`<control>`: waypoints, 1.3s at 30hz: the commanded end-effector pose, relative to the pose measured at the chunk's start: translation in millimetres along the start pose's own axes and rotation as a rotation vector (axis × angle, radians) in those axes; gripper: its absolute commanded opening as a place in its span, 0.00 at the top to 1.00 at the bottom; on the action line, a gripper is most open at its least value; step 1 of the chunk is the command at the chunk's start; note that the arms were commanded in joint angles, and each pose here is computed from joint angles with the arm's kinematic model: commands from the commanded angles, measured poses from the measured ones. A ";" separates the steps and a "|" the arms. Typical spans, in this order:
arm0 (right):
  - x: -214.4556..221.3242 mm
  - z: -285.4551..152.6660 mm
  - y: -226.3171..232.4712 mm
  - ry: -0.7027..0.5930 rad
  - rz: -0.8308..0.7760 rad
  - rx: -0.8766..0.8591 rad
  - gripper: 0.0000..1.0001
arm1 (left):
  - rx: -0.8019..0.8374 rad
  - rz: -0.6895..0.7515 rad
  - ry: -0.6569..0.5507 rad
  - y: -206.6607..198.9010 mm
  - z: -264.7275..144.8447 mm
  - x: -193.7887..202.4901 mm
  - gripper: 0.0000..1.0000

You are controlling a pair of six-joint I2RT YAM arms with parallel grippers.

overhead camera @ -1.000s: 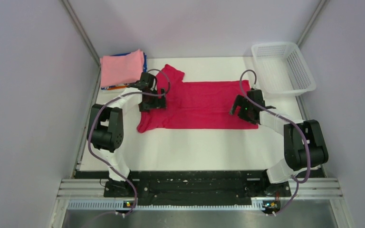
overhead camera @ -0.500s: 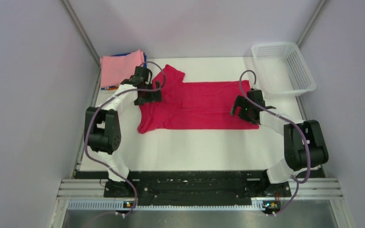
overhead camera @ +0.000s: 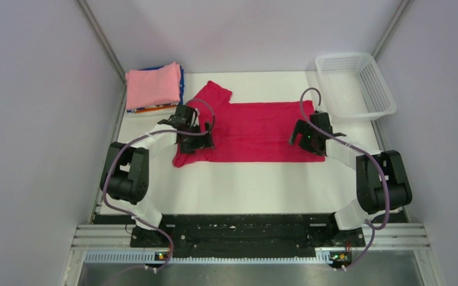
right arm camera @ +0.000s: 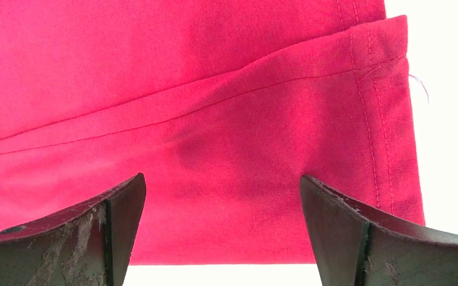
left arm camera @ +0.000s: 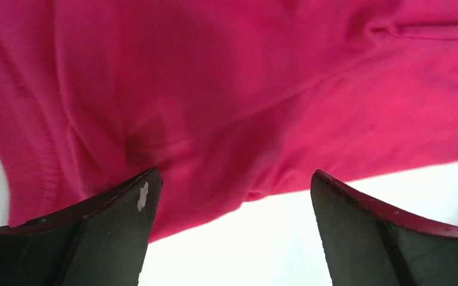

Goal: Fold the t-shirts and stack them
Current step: Fold the flattened tshirt in 1/3 of the way

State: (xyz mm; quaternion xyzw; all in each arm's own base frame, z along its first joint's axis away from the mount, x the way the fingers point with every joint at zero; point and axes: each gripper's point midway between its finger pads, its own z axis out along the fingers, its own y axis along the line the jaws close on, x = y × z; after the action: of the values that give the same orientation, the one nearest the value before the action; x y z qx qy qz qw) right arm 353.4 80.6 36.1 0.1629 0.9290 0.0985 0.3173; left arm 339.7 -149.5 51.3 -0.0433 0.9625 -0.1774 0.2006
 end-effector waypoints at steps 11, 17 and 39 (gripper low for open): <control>-8.6 0.9 -12.4 -0.006 0.015 0.038 0.01 | -0.416 -0.020 -0.161 79.9 -3.8 -38.3 0.01; -10.4 -0.2 -15.8 -0.012 0.014 0.044 0.01 | -0.440 -0.046 -0.152 95.6 -4.7 -37.1 0.01; -47.6 -50.6 65.3 -0.245 -0.142 -0.295 0.01 | 0.085 -0.076 -0.292 -27.5 -62.9 -91.0 0.01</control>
State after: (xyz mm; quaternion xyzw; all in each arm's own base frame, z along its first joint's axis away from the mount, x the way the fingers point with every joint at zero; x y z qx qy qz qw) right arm 362.1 92.5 83.8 0.1108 0.9042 0.1468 0.3856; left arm 393.3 -87.2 129.4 -0.1346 0.9289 -0.0995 0.3304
